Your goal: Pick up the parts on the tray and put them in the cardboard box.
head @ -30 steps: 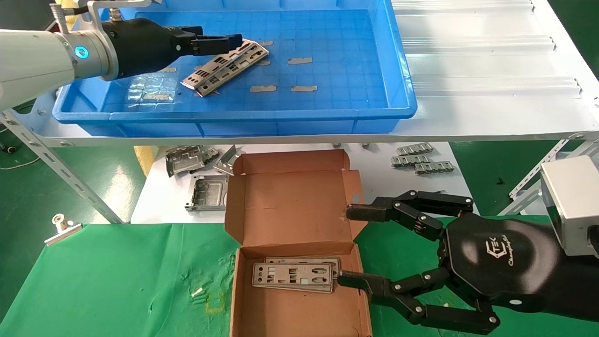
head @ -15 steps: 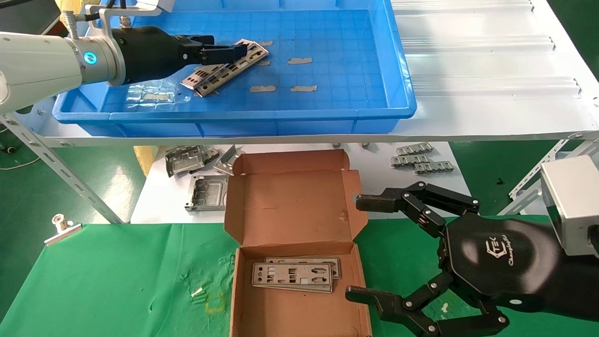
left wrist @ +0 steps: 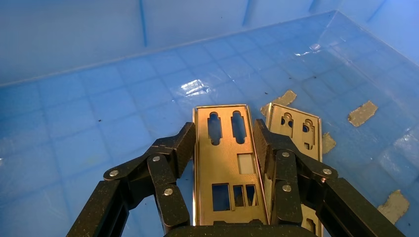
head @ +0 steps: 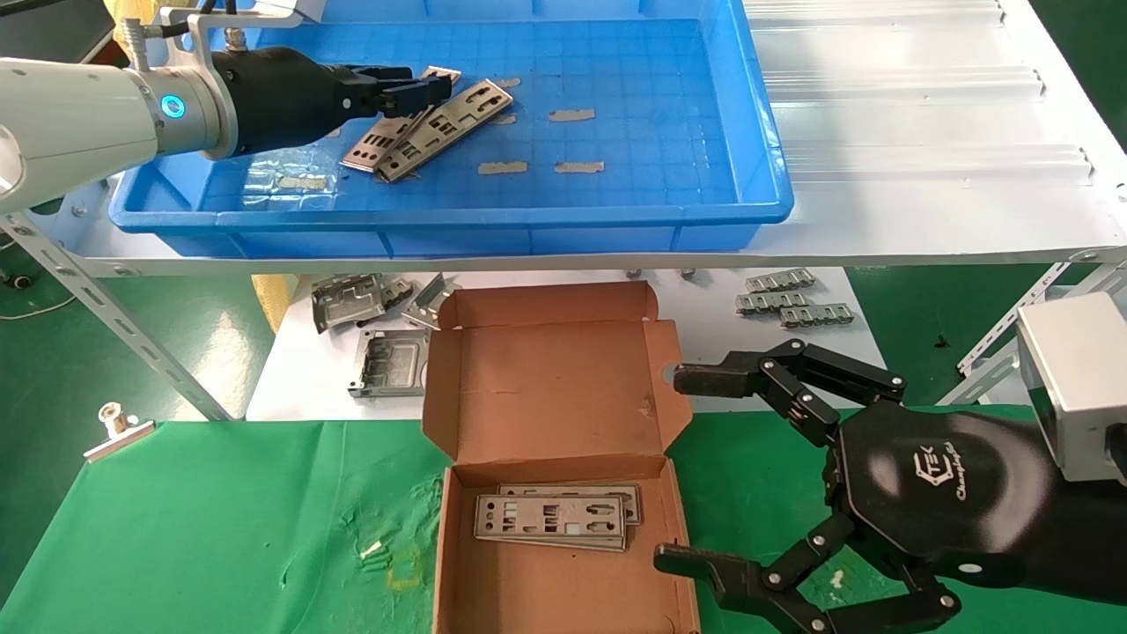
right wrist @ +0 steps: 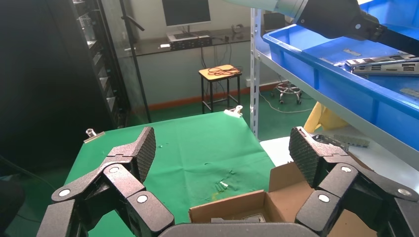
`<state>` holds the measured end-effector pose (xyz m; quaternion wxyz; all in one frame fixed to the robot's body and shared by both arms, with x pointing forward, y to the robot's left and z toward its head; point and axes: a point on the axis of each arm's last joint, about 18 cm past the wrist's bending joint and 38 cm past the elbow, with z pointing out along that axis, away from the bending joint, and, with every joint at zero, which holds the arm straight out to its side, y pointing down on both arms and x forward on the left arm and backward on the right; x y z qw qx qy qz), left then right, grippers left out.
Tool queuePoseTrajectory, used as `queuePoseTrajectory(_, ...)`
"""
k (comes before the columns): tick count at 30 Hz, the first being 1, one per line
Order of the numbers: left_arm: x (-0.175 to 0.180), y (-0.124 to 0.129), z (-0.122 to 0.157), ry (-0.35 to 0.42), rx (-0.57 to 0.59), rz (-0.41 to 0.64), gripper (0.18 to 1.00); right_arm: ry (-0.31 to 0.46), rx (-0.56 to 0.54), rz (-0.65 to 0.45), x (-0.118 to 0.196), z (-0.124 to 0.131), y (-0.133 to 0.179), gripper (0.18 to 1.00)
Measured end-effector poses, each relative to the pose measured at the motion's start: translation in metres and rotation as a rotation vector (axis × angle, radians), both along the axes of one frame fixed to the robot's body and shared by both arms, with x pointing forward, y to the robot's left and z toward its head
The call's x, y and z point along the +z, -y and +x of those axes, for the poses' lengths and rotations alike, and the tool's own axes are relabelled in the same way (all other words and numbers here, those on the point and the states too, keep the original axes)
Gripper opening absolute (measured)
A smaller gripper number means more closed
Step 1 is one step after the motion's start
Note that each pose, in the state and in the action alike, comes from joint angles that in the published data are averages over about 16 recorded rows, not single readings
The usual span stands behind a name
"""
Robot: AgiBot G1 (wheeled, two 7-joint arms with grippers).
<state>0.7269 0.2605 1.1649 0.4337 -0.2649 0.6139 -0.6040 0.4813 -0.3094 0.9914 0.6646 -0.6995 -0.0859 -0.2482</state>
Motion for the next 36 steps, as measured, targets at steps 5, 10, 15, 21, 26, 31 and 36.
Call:
queuePoseTrajectory(5, 0.005, -0.002, -0.001, 0.008, 0.003, -0.012, 0.499, 0.000, 0.000, 0.000, 0.000, 0.000, 0.000, 1.000)
queuePoseTrajectory(10, 0.014, -0.005, -0.006, 0.028, -0.002, -0.028, 0.462, 0.000, 0.000, 0.000, 0.000, 0.000, 0.000, 1.000)
queuePoseTrajectory(15, 0.027, -0.007, -0.014, 0.055, -0.027, -0.036, 0.460, 0.000, 0.000, 0.000, 0.000, 0.000, 0.000, 1.000)
queuePoseTrajectory(21, 0.041, -0.005, -0.034, 0.090, -0.110, -0.008, 0.458, 0.000, 0.000, 0.000, 0.000, 0.000, 0.000, 1.000)
queuePoseTrajectory(26, 0.045, 0.002, -0.059, 0.115, -0.235, 0.061, 0.458, 0.000, 0.000, 0.000, 0.000, 0.000, 0.000, 1.000)
queuePoseTrajectory(31, 0.038, 0.010, -0.089, 0.140, -0.396, 0.167, 0.457, 0.000, 0.000, 0.000, 0.000, 0.000, 0.000, 1.000)
queuePoseTrajectory(36, 0.025, 0.015, -0.115, 0.170, -0.530, 0.278, 0.457, 0.000, 0.000, 0.000, 0.000, 0.000, 0.000, 1.000)
